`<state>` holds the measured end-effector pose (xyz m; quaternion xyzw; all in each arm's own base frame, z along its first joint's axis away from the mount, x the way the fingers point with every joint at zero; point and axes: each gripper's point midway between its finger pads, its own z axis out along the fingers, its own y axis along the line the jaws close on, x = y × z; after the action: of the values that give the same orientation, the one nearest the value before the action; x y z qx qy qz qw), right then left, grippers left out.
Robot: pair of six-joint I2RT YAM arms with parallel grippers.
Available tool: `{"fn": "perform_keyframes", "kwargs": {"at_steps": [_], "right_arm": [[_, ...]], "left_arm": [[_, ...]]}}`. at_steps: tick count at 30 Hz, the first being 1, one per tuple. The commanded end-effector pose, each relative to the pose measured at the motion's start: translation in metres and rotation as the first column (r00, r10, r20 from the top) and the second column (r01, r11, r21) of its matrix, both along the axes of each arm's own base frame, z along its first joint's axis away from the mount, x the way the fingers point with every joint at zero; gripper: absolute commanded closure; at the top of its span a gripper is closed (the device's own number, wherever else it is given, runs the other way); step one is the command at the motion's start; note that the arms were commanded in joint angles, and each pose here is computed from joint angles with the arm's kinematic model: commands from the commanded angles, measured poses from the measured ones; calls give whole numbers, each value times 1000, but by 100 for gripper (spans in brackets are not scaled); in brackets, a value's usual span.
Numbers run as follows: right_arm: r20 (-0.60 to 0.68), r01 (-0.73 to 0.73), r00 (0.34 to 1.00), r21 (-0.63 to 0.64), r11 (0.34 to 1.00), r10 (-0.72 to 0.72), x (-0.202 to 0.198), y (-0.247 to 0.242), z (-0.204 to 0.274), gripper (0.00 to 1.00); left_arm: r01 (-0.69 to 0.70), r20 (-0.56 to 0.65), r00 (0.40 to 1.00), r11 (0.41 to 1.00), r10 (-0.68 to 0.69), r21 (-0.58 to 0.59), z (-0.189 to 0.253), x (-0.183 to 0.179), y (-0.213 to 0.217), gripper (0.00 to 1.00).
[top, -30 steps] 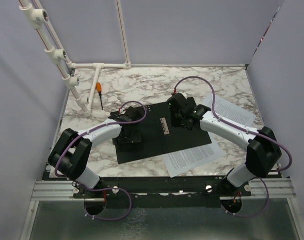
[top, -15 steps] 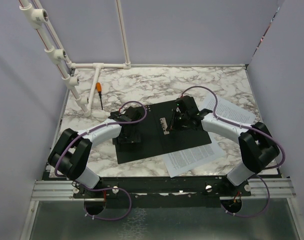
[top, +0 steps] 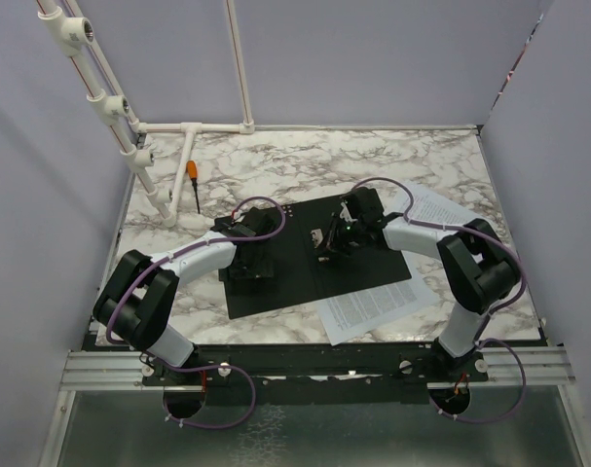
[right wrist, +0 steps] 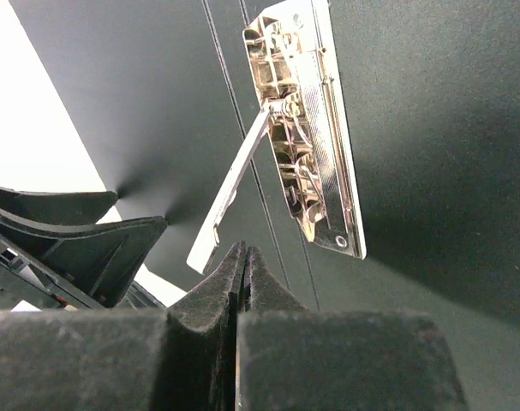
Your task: Put the files into the folder
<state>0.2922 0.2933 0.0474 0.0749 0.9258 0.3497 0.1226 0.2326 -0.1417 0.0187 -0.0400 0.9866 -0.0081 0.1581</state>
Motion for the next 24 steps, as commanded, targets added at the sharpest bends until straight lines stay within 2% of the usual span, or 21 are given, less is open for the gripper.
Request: {"fn": "perform_keyframes", "kwargs": {"at_steps": [1, 24], "right_arm": [[-8, 9, 1000, 65, 998, -8, 13, 11, 6, 99], [6, 75, 997, 29, 997, -75, 94, 12, -6, 100]], "left_arm": [[16, -66, 998, 1000, -16, 10, -13, -17, 5, 11], [20, -65, 998, 1000, -19, 20, -14, -18, 7, 11]]}}
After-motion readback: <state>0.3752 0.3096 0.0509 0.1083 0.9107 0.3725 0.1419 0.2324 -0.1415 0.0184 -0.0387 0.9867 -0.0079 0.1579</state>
